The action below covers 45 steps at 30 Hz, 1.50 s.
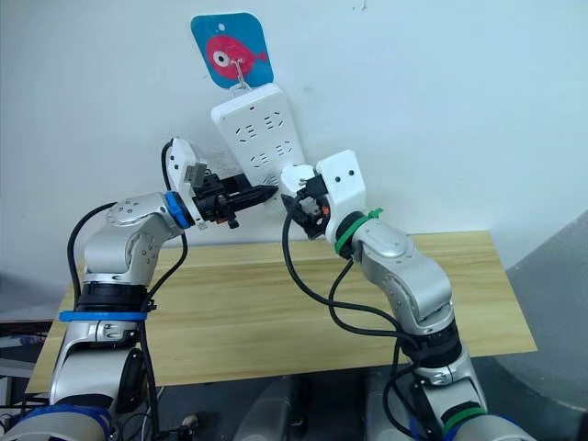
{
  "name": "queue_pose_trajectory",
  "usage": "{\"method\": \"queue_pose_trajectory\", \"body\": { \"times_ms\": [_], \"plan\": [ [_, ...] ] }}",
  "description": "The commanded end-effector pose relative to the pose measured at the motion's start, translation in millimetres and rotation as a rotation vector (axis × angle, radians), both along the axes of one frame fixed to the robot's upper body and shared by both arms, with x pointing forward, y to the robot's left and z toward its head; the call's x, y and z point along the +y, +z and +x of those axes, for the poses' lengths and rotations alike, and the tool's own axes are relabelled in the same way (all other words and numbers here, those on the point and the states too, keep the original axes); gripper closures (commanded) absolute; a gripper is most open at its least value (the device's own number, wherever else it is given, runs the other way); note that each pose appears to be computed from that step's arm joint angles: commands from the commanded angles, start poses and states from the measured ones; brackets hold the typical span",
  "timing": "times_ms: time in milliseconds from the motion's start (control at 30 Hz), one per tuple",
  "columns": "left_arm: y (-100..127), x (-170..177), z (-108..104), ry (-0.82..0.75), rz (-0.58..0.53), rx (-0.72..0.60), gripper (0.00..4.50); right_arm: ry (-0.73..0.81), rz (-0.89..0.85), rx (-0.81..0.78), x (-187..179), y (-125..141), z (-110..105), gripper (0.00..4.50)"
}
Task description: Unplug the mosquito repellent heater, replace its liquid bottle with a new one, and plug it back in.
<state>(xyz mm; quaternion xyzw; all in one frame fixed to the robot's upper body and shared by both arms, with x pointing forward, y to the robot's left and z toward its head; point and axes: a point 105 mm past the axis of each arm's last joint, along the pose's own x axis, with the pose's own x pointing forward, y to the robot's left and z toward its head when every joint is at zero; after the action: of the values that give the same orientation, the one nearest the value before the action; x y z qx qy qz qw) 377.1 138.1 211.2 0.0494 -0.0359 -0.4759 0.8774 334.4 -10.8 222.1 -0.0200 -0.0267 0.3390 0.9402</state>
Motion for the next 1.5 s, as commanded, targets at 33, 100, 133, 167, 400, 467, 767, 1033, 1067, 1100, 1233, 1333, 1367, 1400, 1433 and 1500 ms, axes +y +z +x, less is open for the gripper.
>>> {"method": "queue_pose_trajectory", "body": {
  "times_ms": [33,100,133,167,400,467,767,1033,1067,1100,1233,1333,1367,1400,1433,1500],
  "plan": [
    [1.2,-21.1,-10.2,-0.103,-0.011,-0.007,3.14,-0.026,0.041,-0.017,-5.2,17.8,7.6,1.45],
    [1.1,-21.5,-10.0,-0.104,-0.012,-0.007,3.14,-0.028,0.058,-0.011,-5.7,22.4,9.6,1.45],
    [1.1,-21.6,-9.7,-0.104,-0.012,-0.007,3.14,-0.025,0.047,-0.022,-5.5,24.0,10.1,1.45],
    [1.1,-21.7,-9.5,-0.104,-0.012,-0.007,3.14,-0.024,0.032,-0.035,-5.3,25.1,10.5,1.45],
    [0.7,-20.9,-7.9,-0.098,-0.012,-0.007,3.14,-0.026,-0.011,-0.069,-8.0,21.7,10.7,1.10],
    [2.2,-19.0,-6.6,-0.082,-0.010,-0.030,3.14,-0.015,-0.002,-0.071,-11.1,21.6,6.8,0.52],
    [1.6,-13.4,-2.7,-0.054,-0.010,-0.035,3.14,0.092,-0.111,-0.030,-36.9,-8.4,-30.6,0.03],
    [-3.3,7.2,3.4,0.036,-0.007,-0.053,2.43,0.135,-0.126,0.037,-59.0,-25.1,-38.6,0.95],
    [-5.3,12.6,2.9,0.050,0.002,-0.055,2.14,0.140,-0.120,0.037,-58.2,-24.8,-38.1,1.38],
    [-7.5,18.5,1.7,0.068,0.012,-0.056,1.88,0.147,-0.110,0.039,-56.8,-24.3,-37.8,1.72],
    [-11.8,35.1,-12.6,0.102,0.047,-0.064,0.64,0.175,-0.074,0.077,-52.0,-29.0,-40.1,3.20],
    [-14.2,41.3,-30.5,0.102,0.075,-0.070,0.00,0.230,-0.064,0.084,-43.7,-29.4,-46.3,4.35],
    [-13.2,42.9,-39.2,0.101,0.069,-0.072,0.00,0.257,-0.057,0.086,-39.3,-28.6,-48.7,4.43],
    [-12.6,43.1,-47.4,0.094,0.067,-0.071,0.00,0.280,-0.050,0.089,-35.9,-28.0,-50.9,4.43],
    [-12.1,42.5,-57.5,0.082,0.058,-0.063,0.00,0.311,-0.038,0.092,-31.6,-26.9,-53.7,4.43],
    [-11.6,38.4,-76.4,0.050,0.049,-0.043,0.00,0.369,-0.019,0.096,-23.7,-24.2,-59.3,4.43]
  ]
}}
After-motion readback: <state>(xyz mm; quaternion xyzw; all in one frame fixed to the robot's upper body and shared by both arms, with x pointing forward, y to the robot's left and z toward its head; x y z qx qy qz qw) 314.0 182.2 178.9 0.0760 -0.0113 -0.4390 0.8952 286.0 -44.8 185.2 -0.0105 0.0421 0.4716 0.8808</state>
